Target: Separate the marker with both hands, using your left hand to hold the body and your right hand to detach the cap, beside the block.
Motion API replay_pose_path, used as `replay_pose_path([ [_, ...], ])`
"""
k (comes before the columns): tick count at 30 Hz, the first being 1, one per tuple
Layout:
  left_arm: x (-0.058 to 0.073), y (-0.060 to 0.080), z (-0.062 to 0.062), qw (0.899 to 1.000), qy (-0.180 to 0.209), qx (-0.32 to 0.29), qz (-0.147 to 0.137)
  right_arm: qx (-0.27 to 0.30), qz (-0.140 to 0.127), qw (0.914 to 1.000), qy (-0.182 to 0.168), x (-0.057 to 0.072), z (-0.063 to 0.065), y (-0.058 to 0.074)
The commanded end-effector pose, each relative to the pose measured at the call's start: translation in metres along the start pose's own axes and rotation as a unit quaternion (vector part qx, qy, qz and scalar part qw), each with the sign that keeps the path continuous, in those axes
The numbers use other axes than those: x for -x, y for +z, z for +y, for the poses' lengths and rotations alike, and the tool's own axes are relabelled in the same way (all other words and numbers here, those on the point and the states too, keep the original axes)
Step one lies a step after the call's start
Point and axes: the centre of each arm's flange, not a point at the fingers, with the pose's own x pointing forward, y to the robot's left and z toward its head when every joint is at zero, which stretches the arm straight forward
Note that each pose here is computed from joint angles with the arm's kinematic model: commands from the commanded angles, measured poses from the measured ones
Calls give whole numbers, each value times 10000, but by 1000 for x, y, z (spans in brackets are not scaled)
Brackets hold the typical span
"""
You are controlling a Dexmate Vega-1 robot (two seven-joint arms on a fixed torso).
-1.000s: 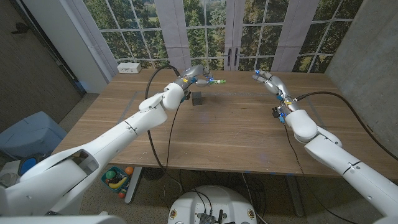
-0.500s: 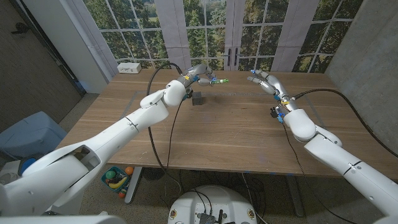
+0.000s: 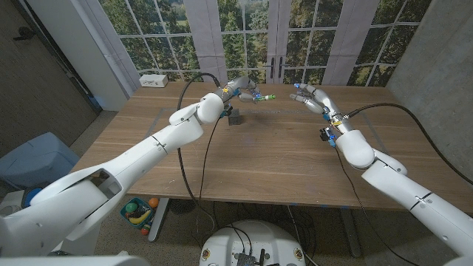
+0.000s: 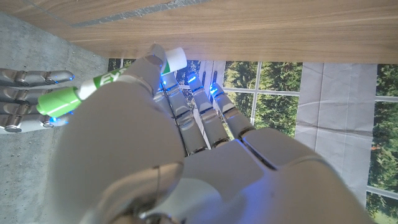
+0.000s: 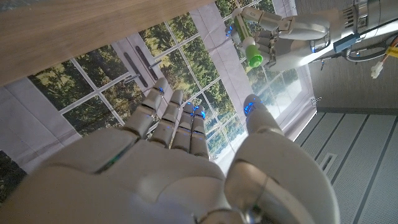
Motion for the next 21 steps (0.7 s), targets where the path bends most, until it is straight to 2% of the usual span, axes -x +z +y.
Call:
replay_pose_path([
  [1, 0, 6, -2, 9999, -65, 58, 67, 426, -93, 9989, -148, 3, 4, 10],
  [7, 1, 6, -3, 9999, -94, 67, 112, 654, -246, 9970, -328, 3, 10, 15],
  [21, -1, 6, -4, 9996, -163, 127, 197, 1150, -406, 9908, -581, 0, 25, 27],
])
